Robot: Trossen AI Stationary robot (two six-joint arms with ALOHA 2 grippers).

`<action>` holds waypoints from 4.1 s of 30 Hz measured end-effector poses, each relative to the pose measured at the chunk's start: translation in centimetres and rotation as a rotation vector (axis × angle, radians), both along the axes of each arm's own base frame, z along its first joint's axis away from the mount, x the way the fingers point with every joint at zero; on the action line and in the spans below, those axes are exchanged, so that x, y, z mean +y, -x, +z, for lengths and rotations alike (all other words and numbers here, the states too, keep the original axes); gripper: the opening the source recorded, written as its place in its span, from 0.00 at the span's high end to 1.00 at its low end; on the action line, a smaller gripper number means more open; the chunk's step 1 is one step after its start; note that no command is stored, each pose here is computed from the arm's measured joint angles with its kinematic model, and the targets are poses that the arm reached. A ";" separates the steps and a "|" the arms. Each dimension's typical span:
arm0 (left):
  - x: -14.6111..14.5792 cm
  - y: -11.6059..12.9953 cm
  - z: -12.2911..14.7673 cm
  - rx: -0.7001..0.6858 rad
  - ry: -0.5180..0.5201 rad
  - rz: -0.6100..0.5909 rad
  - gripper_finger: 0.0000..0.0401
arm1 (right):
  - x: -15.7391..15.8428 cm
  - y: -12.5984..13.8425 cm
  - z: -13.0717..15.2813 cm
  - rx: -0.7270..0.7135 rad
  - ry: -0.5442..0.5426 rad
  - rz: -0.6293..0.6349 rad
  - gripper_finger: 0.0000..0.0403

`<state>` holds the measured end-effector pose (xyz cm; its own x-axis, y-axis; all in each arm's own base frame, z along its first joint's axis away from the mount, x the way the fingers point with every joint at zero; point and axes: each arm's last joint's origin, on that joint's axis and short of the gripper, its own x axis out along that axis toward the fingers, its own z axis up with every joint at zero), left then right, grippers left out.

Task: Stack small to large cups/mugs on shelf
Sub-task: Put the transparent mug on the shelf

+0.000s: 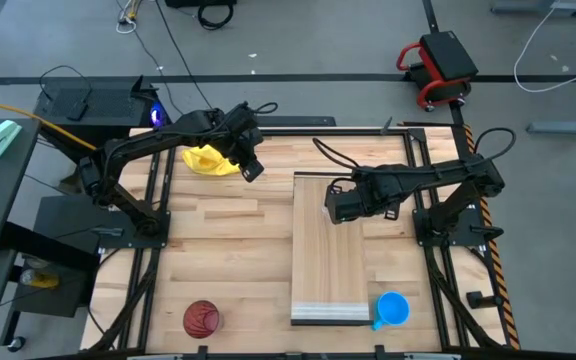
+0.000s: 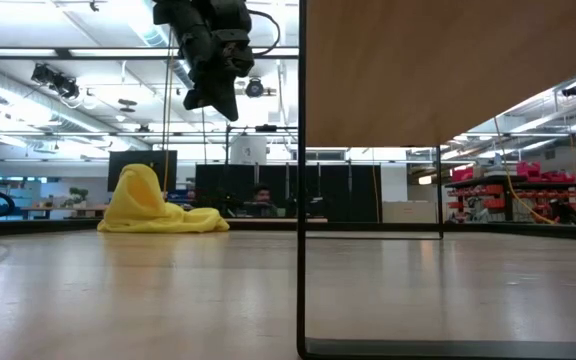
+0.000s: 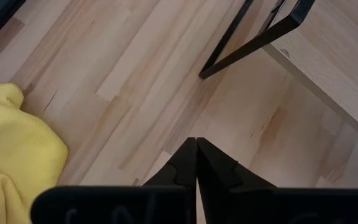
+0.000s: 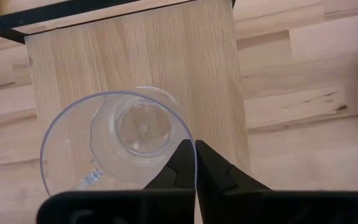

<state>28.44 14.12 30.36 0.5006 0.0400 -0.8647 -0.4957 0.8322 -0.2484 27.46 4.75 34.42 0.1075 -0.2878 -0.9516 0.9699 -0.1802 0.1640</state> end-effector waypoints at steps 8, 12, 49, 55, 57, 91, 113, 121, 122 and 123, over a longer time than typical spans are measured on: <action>0.0 0.0 0.0 -0.001 0.000 0.000 0.94 | 0.1 0.0 0.0 0.010 -0.024 0.018 0.95; 0.0 0.0 0.0 -0.001 0.000 0.000 0.94 | 0.1 0.0 0.0 0.010 -0.023 0.020 0.92; 0.0 -0.1 0.0 -0.007 0.027 0.048 0.92 | 2.9 6.3 5.2 -0.113 0.135 0.567 0.84; -0.5 -0.4 0.1 -0.017 0.052 0.081 0.92 | 6.7 11.3 0.2 -0.038 0.165 0.676 0.98; -0.7 -0.7 0.1 -0.033 0.056 0.087 0.93 | 7.4 12.1 -1.5 -0.088 0.246 0.643 0.98; -7.1 -4.3 1.1 -0.202 0.112 0.040 0.93 | 4.5 2.8 -6.5 -0.356 0.536 0.980 1.00; -8.9 -4.9 1.4 -0.231 0.101 0.012 0.96 | 2.4 0.6 -4.7 -0.454 0.577 1.017 1.00; -15.5 -6.1 2.1 -0.330 0.062 -0.039 0.96 | 2.7 2.9 2.0 -0.274 0.653 1.073 1.00; -16.6 -6.3 2.3 -0.367 0.055 -0.048 0.96 | 2.5 3.5 2.4 -0.224 0.632 1.067 1.00; -17.6 -6.6 2.5 -0.411 0.045 -0.048 0.95 | 2.2 4.3 2.7 -0.159 0.604 1.059 1.00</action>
<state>35.04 -3.44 32.89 0.8052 -0.0252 -0.5925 -0.3084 0.8355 -0.4547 23.14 6.91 37.07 0.6584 -0.3784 -0.6507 0.5532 0.8294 0.0775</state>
